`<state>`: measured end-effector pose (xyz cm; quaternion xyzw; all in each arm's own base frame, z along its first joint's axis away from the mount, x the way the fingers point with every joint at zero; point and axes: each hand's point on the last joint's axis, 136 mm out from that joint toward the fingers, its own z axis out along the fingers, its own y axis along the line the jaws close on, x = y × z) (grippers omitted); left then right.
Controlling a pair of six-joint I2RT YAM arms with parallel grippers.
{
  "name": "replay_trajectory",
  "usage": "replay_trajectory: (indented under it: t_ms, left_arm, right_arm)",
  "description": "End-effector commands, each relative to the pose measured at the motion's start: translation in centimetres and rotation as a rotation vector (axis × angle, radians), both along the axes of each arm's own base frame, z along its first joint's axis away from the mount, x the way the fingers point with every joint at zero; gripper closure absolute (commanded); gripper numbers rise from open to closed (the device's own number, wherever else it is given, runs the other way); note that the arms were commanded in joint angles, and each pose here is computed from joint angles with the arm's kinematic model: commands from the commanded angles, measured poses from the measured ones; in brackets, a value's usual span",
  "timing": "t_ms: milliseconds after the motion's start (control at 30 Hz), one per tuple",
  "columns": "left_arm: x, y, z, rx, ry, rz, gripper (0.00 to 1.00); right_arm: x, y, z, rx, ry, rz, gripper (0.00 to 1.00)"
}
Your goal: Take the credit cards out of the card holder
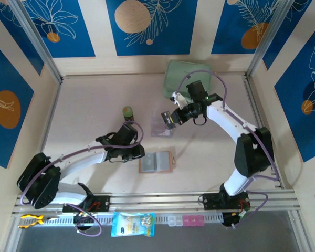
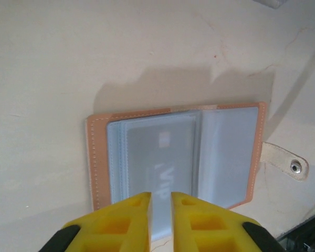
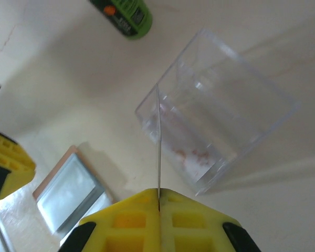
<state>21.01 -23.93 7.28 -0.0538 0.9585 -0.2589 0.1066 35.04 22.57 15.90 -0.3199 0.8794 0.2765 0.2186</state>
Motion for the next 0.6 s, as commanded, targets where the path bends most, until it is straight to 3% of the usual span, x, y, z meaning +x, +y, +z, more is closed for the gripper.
replay_trajectory:
  t_ms: [0,133,300,567]
  left_arm:
    - [-0.4,2.1,-0.3,0.063,-0.015,0.02,0.8]
    - [-0.3,3.0,1.1,0.053,-0.089,0.013,0.78]
    - [-0.3,4.0,1.8,0.029,-0.101,0.011,0.97]
    - [-0.1,4.4,2.6,0.005,-0.115,-0.013,1.0]
  right_arm:
    - [0.7,0.6,0.5,0.033,-0.031,0.135,1.0]
    - [2.6,1.3,0.1,0.014,-0.079,0.207,1.0]
    - [4.0,2.1,-0.5,0.012,-0.075,0.29,1.0]
    - [4.5,2.4,-2.2,-0.049,-0.058,0.425,1.0]
